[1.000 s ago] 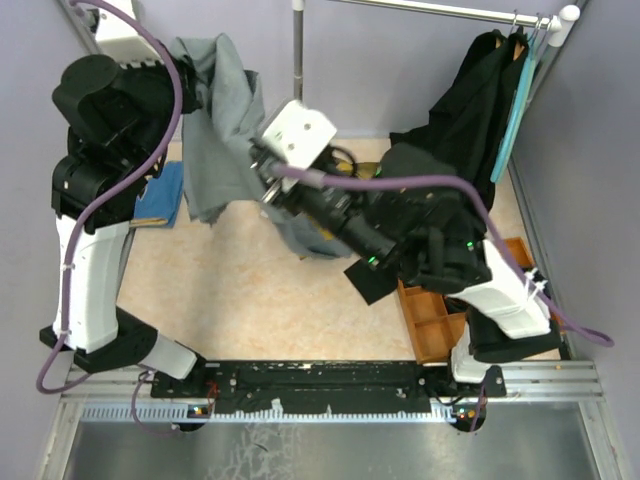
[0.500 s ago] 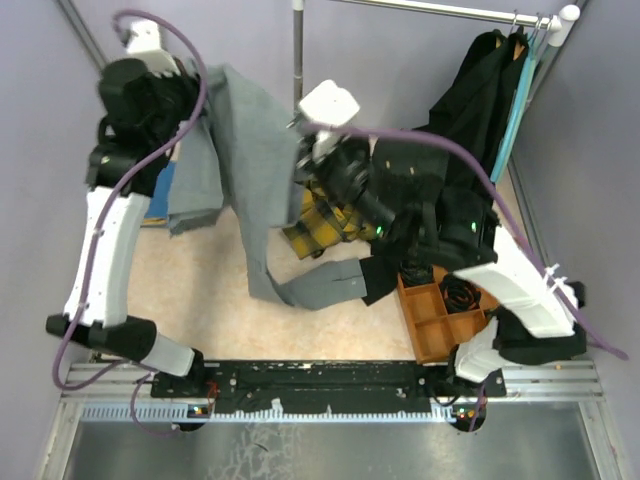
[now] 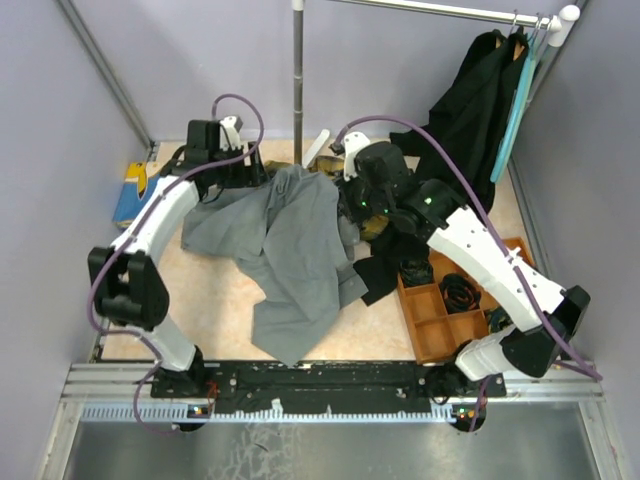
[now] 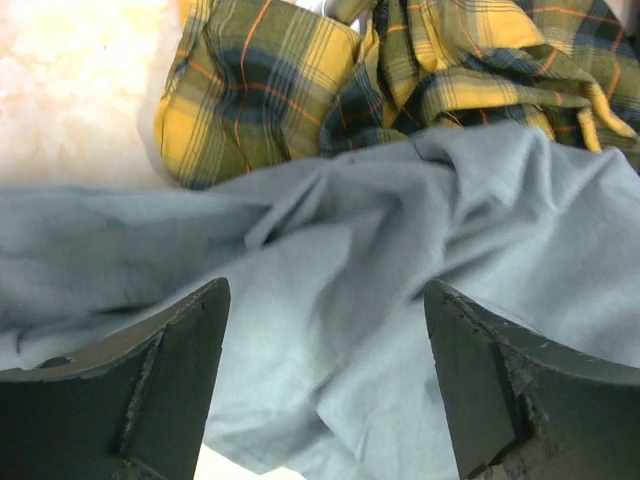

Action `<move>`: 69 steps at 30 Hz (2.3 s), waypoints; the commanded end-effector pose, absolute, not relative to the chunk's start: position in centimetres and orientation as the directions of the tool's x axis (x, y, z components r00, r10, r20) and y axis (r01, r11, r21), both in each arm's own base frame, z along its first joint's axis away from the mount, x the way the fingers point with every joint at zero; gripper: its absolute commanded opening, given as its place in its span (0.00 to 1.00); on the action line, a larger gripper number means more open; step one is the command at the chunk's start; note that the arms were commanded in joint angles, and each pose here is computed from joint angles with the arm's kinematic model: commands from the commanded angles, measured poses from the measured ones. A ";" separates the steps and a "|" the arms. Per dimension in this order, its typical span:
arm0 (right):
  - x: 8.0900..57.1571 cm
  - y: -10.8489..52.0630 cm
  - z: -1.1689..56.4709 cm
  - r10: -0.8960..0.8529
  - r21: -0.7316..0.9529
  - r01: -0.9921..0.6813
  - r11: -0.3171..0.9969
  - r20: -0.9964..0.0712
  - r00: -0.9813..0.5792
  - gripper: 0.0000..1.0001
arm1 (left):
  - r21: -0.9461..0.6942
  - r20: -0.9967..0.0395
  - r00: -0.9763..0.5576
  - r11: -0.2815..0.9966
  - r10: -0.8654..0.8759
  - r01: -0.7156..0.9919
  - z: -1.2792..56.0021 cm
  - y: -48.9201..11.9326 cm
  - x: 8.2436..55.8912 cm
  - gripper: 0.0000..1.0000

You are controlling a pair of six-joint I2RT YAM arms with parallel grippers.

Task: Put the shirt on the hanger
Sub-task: Adjust the shirt at the center of the board.

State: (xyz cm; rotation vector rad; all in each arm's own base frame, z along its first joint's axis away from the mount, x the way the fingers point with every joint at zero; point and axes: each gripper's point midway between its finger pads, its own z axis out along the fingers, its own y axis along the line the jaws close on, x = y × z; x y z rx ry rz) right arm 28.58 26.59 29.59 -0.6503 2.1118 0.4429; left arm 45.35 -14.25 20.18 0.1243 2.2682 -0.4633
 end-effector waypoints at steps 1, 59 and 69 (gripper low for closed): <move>29.8 28.4 33.1 -0.130 0.218 -0.598 0.771 -0.866 -0.483 0.00 | -0.294 -0.831 -0.546 0.917 -0.104 0.272 26.4 -13.7 42.2 0.87; 27.9 24.7 53.3 0.167 0.179 -0.738 0.651 -0.982 -0.091 0.00 | -0.129 -0.989 -0.061 0.983 -0.138 -0.132 42.3 -10.7 27.0 0.00; 20.2 22.8 66.2 0.297 0.025 -0.852 0.523 -0.942 0.155 0.00 | -0.083 -0.977 0.202 0.995 -0.071 -0.054 59.6 -10.6 28.3 0.00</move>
